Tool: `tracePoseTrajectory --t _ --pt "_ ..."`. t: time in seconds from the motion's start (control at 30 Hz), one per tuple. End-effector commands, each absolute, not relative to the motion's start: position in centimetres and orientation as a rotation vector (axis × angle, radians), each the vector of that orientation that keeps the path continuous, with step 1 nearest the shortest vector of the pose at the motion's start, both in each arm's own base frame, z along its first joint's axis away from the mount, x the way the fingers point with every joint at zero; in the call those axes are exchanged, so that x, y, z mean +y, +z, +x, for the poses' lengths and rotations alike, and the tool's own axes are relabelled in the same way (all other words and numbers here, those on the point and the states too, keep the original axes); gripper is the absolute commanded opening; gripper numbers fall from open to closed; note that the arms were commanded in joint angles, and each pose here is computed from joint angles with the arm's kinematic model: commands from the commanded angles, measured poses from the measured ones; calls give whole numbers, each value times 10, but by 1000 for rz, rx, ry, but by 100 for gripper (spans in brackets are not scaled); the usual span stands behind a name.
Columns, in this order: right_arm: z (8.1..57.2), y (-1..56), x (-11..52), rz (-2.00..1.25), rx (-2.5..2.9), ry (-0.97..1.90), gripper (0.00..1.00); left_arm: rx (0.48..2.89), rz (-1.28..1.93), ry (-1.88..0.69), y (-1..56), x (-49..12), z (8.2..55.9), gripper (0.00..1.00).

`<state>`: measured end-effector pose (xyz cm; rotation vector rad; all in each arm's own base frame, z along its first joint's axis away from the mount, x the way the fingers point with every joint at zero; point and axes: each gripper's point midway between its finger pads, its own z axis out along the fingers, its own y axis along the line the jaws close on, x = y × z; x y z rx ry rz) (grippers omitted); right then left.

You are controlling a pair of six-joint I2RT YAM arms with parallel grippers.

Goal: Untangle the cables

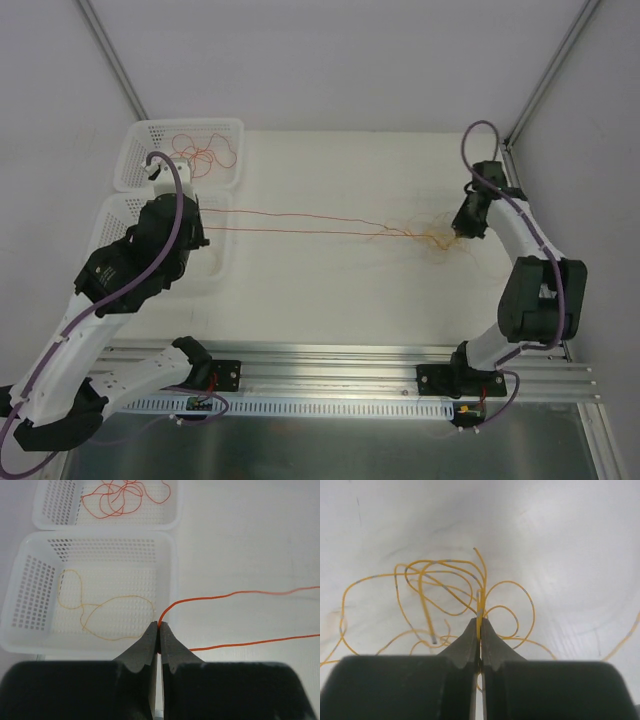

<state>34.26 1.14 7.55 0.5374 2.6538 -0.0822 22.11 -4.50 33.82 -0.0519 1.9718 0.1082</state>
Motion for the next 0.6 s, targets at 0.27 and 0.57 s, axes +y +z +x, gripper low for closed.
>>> tracePoseTrajectory --t 0.27,0.57 --pt "363 212 -74 882 2289 134 1 1976 -176 293 344 -2 211 0" --pt "352 198 -31 770 2342 324 1 1997 -120 172 347 -23 217 0"
